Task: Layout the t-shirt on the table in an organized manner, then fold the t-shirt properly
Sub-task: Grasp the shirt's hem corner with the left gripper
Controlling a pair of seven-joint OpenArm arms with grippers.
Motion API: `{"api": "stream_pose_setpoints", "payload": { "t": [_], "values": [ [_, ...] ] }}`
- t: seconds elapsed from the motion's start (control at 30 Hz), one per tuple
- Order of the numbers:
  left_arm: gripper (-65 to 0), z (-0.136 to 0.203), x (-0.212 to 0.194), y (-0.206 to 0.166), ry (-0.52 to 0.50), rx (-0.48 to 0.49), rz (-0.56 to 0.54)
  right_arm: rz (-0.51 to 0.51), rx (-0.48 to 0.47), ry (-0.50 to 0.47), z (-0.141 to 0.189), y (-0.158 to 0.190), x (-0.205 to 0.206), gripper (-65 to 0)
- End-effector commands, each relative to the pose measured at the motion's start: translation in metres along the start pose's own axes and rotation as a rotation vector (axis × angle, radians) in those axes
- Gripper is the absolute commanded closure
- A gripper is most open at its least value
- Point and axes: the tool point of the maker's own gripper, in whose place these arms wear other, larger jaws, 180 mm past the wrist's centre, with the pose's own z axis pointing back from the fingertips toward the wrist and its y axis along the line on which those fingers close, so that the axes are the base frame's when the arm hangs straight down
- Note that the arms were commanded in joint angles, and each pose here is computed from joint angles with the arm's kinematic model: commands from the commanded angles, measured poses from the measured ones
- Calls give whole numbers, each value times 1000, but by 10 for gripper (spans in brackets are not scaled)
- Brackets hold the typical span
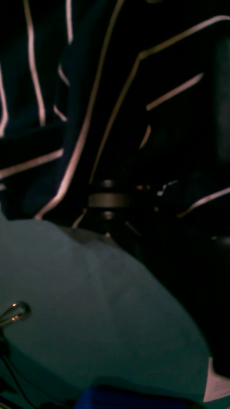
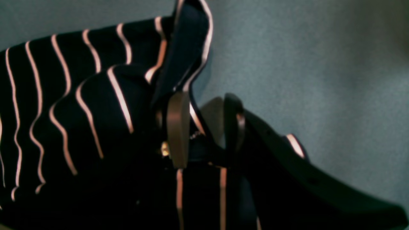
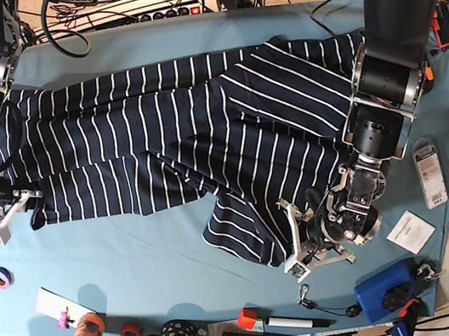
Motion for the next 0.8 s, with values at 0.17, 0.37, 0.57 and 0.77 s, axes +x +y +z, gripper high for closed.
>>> {"api": "stream_pose_setpoints", "payload": {
  "t": [0.17,0.37,0.57,0.77],
  "values": [
    [0,21,23,36,29,113,40,10,-16,-63,12,-8,24,-187],
    [0,60,28,49,45,195,50,11,-18,-61,12,-8,23,-187],
    [0,91,35,7,-18,151,-18,10,-16,-66,12,-8,24,-187],
    [-173,88,68,-18,-161,132,-144,10,-15,-62,12,-8,23,-187]
  ]
}}
